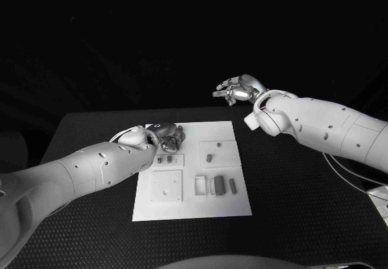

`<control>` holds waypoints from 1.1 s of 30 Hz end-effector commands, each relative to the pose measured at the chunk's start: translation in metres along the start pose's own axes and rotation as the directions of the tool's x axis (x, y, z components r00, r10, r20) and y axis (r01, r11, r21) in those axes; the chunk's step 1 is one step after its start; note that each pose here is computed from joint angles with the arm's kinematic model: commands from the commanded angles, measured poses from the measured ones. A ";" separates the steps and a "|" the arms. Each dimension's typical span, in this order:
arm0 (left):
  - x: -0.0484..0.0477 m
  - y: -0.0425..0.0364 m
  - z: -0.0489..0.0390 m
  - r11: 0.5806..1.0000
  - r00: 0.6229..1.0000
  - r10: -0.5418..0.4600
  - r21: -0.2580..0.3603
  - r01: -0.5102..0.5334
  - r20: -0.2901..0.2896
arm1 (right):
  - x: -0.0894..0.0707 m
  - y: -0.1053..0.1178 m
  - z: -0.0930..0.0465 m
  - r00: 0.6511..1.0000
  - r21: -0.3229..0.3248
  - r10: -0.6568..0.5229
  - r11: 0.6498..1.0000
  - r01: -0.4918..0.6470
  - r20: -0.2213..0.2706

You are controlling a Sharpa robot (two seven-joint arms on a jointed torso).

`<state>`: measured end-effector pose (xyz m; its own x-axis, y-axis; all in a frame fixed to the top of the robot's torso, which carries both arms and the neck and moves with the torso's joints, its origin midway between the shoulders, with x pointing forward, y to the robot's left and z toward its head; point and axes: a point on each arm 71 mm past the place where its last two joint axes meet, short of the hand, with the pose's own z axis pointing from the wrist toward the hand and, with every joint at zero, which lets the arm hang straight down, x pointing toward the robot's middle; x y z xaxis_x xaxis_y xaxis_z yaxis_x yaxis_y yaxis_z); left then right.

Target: Assemble the parts on the task board

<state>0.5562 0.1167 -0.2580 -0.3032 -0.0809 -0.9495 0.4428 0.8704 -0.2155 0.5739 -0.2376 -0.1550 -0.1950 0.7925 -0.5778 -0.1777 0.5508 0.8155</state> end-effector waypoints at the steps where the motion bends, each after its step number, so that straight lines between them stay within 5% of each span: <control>1: 0.0088 -0.0016 -0.0013 1.000 1.000 0.004 0.017 -0.004 -0.028 | 0.001 0.001 0.000 1.000 -0.010 0.002 1.000 -0.002 -0.011; 20: 0.0017 0.0011 -0.0055 0.998 0.996 -0.058 0.040 0.056 0.062 | 0.001 0.001 0.000 1.000 -0.011 0.002 1.000 -0.002 -0.011; 33: -0.0146 0.0103 -0.0126 0.988 0.985 -0.152 0.024 0.151 0.085 | 0.000 0.000 -0.001 1.000 -0.009 0.001 1.000 -0.001 -0.009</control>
<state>0.5555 0.1338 -0.2445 -0.2769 -0.2248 -0.9342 0.4182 0.8471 -0.3278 0.5738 -0.2391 -0.1550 -0.1933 0.7926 -0.5783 -0.1767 0.5516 0.8152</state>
